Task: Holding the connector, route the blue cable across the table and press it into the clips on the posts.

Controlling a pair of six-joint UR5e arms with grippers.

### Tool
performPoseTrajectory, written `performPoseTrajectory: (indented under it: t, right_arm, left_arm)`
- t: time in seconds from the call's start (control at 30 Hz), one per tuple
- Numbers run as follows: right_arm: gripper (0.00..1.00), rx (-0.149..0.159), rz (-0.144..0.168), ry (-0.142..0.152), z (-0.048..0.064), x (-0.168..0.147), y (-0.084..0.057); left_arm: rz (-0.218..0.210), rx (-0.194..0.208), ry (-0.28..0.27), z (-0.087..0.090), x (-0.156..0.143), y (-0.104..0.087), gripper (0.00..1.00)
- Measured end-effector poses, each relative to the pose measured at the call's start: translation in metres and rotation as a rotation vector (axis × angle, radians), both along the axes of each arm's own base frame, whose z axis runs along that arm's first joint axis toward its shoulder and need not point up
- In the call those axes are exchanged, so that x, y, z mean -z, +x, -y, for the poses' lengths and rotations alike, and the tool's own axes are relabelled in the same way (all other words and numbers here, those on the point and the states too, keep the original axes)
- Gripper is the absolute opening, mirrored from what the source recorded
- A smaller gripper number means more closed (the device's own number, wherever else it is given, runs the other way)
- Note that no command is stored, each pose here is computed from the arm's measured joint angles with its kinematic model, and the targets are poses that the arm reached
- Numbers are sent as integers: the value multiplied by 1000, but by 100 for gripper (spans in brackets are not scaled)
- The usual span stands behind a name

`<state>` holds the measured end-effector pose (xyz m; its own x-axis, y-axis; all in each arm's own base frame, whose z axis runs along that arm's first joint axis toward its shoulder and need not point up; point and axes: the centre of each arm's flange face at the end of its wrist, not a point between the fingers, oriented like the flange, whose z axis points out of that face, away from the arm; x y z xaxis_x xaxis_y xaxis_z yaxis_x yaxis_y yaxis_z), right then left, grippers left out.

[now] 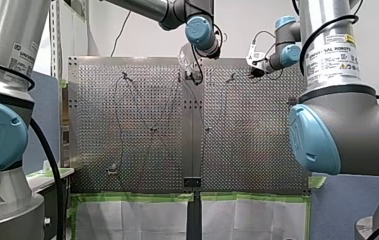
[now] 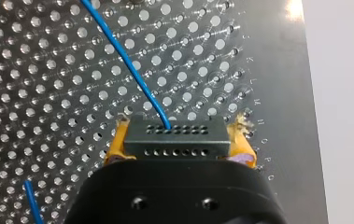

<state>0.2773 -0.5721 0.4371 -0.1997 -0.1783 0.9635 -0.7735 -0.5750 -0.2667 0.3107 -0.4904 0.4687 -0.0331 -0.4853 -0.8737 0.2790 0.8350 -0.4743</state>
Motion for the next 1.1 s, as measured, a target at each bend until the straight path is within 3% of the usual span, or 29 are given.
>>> performPoseTrajectory:
  t: [0.37, 1.1]
  right_arm:
    - [0, -2, 0, 1, -1, 0, 2]
    - [0, -3, 0, 1, -1, 1, 3]
  left_arm:
    - [-33, 25, -101, 16, 38, -47, 100]
    - [-33, 18, -96, 1, 113, -63, 100]
